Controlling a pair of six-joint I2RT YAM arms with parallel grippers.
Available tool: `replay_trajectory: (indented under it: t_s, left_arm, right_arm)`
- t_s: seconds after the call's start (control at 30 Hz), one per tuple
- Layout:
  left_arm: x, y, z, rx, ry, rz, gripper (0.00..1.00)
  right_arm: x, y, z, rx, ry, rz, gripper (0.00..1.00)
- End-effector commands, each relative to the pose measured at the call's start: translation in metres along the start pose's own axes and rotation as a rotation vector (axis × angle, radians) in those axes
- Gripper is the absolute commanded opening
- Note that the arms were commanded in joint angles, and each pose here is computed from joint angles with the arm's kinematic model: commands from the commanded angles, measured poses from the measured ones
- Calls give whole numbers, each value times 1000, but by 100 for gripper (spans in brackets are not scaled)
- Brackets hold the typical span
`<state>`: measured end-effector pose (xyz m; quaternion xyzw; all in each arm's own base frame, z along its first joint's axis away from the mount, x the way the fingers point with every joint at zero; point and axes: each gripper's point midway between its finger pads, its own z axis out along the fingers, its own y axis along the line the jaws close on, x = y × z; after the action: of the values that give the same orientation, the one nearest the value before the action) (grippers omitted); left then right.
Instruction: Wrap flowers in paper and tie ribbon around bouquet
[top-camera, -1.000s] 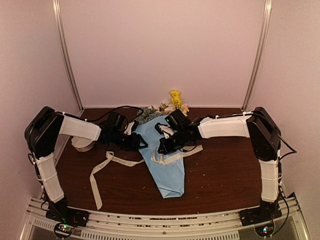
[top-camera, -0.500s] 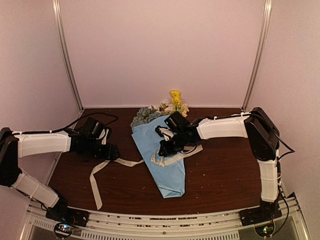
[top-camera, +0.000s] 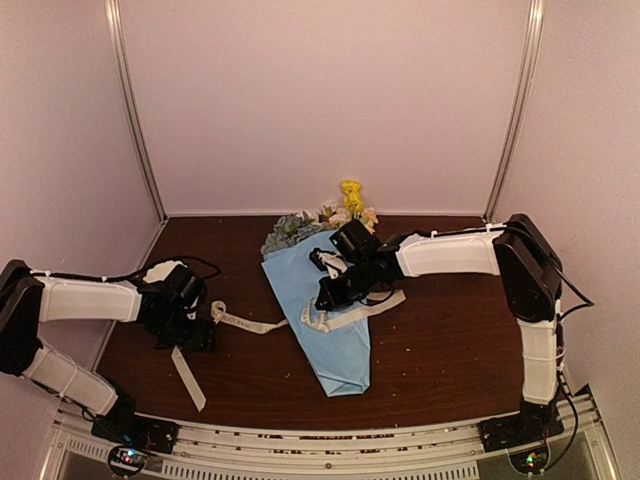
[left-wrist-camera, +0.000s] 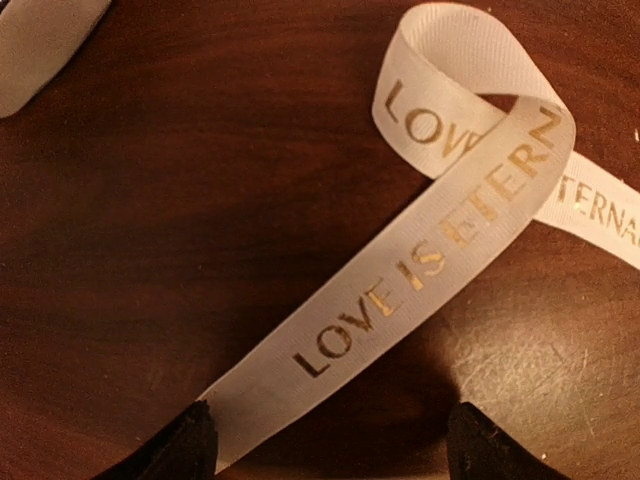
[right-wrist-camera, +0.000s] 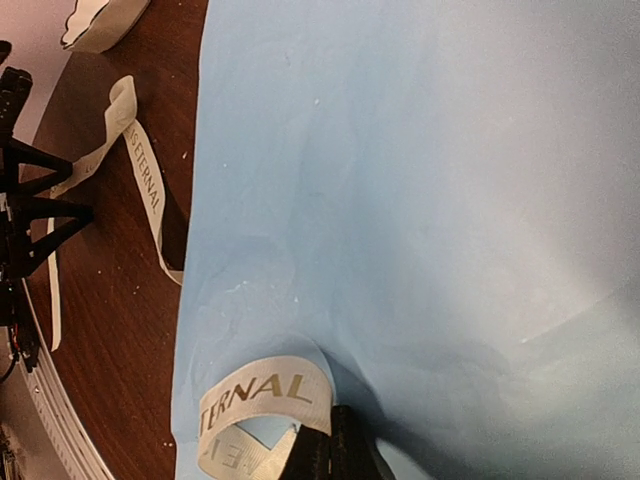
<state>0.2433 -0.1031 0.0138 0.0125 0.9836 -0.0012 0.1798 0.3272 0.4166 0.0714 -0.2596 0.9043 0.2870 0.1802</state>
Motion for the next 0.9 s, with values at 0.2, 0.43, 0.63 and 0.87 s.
replay_trajectory:
  t_s: [0.2, 0.43, 0.63, 0.87]
  left_arm:
    - [-21, 2, -15, -15, -70, 12, 82]
    - [-35, 21, -36, 6, -137, -79, 85]
    - [-5, 23, -8, 60, -56, -153, 85]
    - [2, 15, 5, 110, -21, -113, 21]
  right_arm:
    - [-17, 15, -25, -26, -61, -14, 0]
    - [-18, 16, -28, -24, -70, -27, 0]
    - [-15, 14, -27, -18, -58, -33, 0]
    - [-23, 23, -28, -58, -71, -27, 0]
